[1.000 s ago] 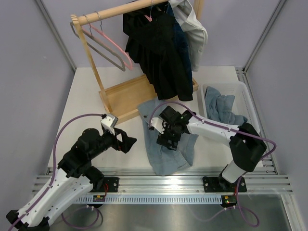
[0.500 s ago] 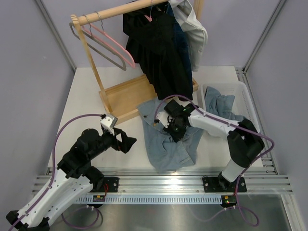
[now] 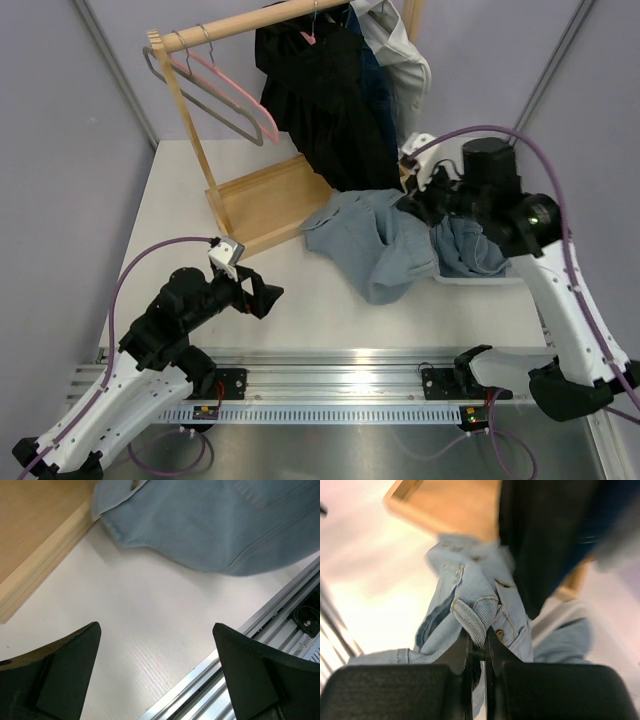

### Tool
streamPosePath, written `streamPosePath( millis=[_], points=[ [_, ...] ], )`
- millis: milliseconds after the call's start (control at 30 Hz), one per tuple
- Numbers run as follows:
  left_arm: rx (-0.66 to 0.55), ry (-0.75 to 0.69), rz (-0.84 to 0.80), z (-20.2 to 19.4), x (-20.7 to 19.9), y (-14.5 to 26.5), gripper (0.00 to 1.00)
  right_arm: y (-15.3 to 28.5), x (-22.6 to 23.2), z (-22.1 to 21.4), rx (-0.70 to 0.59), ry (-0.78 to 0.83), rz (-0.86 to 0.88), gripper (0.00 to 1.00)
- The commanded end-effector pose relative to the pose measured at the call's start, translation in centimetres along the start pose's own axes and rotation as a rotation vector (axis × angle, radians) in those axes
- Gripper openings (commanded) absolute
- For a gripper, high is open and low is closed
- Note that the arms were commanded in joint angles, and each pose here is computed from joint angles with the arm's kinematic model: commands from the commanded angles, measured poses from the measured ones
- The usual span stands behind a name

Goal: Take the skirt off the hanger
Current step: Pick up the skirt from the center of the board, then place the skirt in the bin.

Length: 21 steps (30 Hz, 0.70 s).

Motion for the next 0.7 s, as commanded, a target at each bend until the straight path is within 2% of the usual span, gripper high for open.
streamPosePath(
  millis=[0,67,100,167,267,400,533,667],
  points=[
    [-0.063,-0.017,-0.035,1.8,-0.9,0.4,0.99,7.3,-2.7,5.5,-0.228,0.070,-0.201,0.00],
    [-0.063,-0.015,-0.035,1.8,-0.9,0.4,0.99,10.6,-4.0,7.3,-0.316,0.094,-0.327,0.00],
    [-0.064,-0.015,-0.037,1.9,-0.9,0.4,0.99,12.8,-5.7,8.1,-0.352,0.095,-0.445,0.00],
    [-0.065,-0.016,-0.038,1.9,-0.9,0.5,0.99,15.1,-7.3,8.8,-0.377,0.100,-0.556,0.00],
    [-0.069,-0.016,-0.039,1.9,-0.9,0.5,0.99,18.9,-11.3,9.1,-0.378,0.054,-0.764,0.00],
    [-0.079,-0.016,-0.044,2.0,-1.0,0.7,0.99,21.4,-16.0,7.3,-0.334,-0.033,-0.934,0.00],
    [-0.084,-0.016,-0.042,2.1,-1.0,0.8,0.99,22.1,-19.6,4.5,-0.290,-0.115,-0.967,0.00],
    [-0.085,-0.023,-0.044,2.1,-1.0,0.8,0.99,17.4,-20.9,-0.1,-0.216,-0.194,-0.797,0.00]
  ],
)
Point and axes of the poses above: each gripper's point midway between its finger pads, its own y axis back along the fingers, its own x axis along the line the jaws close on, z = x × y, the point moved 3 cm from there along y, back along the fingers, and after that the axes turned 3 degrees about y, right-handed, at the moved point
